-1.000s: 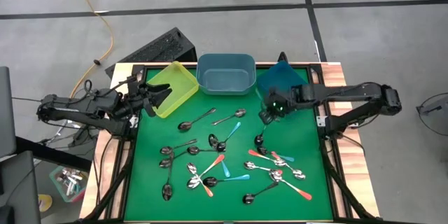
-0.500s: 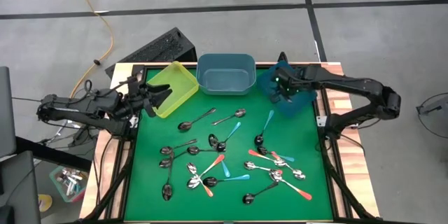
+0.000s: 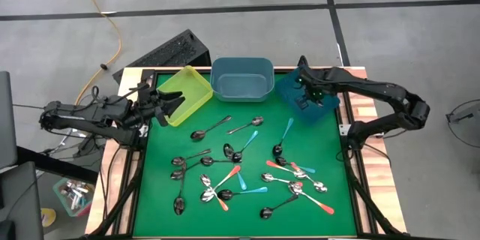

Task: Sort silverware by color (type)
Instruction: Put the blue spoon into the blue bin

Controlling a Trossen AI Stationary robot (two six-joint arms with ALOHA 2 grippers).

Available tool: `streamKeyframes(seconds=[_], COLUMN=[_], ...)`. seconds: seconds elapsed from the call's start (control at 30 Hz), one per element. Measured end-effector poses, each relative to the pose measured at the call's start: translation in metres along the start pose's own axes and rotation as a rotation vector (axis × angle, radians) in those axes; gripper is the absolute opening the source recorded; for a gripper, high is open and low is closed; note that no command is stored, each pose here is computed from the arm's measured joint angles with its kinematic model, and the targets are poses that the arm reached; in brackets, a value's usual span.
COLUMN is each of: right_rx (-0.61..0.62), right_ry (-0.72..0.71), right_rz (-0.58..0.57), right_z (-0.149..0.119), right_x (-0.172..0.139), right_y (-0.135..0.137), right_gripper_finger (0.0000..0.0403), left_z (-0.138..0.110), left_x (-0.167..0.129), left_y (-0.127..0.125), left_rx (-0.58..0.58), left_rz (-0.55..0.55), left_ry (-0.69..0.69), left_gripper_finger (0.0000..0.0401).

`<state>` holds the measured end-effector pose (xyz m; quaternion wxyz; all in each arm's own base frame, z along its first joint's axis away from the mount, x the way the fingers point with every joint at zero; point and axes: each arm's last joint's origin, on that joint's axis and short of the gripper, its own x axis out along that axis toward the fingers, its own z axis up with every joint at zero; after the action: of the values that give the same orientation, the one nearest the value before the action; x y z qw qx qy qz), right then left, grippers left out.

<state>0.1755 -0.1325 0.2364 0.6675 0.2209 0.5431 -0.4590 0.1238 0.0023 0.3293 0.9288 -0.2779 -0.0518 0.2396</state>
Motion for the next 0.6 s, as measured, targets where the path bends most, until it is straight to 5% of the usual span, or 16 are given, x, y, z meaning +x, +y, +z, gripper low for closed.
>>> streamKeyframes(seconds=[0.6], right_rx=[0.098], right_ry=[-0.02], right_rz=[-0.006], right_z=[-0.012], right_x=[0.043], right_y=[-0.009], right_gripper_finger=[0.001], left_z=[0.0], left_x=[0.0], left_y=[0.0], left_rx=[0.002], left_rz=[0.008], left_ry=[-0.001], left_gripper_finger=[0.0176])
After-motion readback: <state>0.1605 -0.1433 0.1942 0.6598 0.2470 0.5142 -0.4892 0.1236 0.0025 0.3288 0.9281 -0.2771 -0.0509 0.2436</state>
